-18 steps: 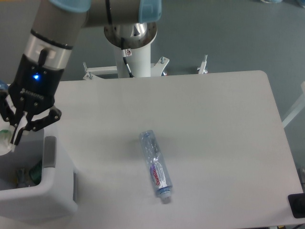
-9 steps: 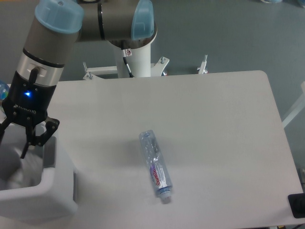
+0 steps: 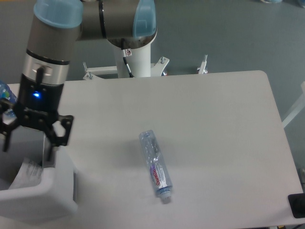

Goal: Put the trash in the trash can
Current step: 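Open the gripper to drop the paper into the bin, then move the open gripper over the clear plastic water bottle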

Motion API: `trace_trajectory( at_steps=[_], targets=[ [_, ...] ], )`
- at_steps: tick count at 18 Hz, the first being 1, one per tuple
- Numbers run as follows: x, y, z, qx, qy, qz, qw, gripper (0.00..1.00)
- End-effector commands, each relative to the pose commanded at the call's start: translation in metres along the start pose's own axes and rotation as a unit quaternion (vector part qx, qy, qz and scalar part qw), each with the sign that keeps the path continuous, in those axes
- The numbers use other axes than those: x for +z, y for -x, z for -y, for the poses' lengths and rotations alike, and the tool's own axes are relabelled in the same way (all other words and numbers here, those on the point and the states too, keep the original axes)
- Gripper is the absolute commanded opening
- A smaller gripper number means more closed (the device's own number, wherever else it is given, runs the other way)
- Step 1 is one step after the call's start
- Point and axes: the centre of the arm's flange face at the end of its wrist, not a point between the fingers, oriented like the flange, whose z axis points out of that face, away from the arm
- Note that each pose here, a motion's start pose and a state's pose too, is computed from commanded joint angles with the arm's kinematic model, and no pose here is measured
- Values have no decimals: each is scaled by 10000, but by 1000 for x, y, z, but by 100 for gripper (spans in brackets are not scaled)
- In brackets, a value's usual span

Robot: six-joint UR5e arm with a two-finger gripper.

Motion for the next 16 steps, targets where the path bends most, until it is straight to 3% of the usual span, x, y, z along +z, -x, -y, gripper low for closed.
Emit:
trace_trajectory(
  at_steps=[7,16],
  targets=[
    [49,115,-8,-655,378,496,9959,100],
    [160,185,-46,-404,1215,519,9904,100]
  ],
)
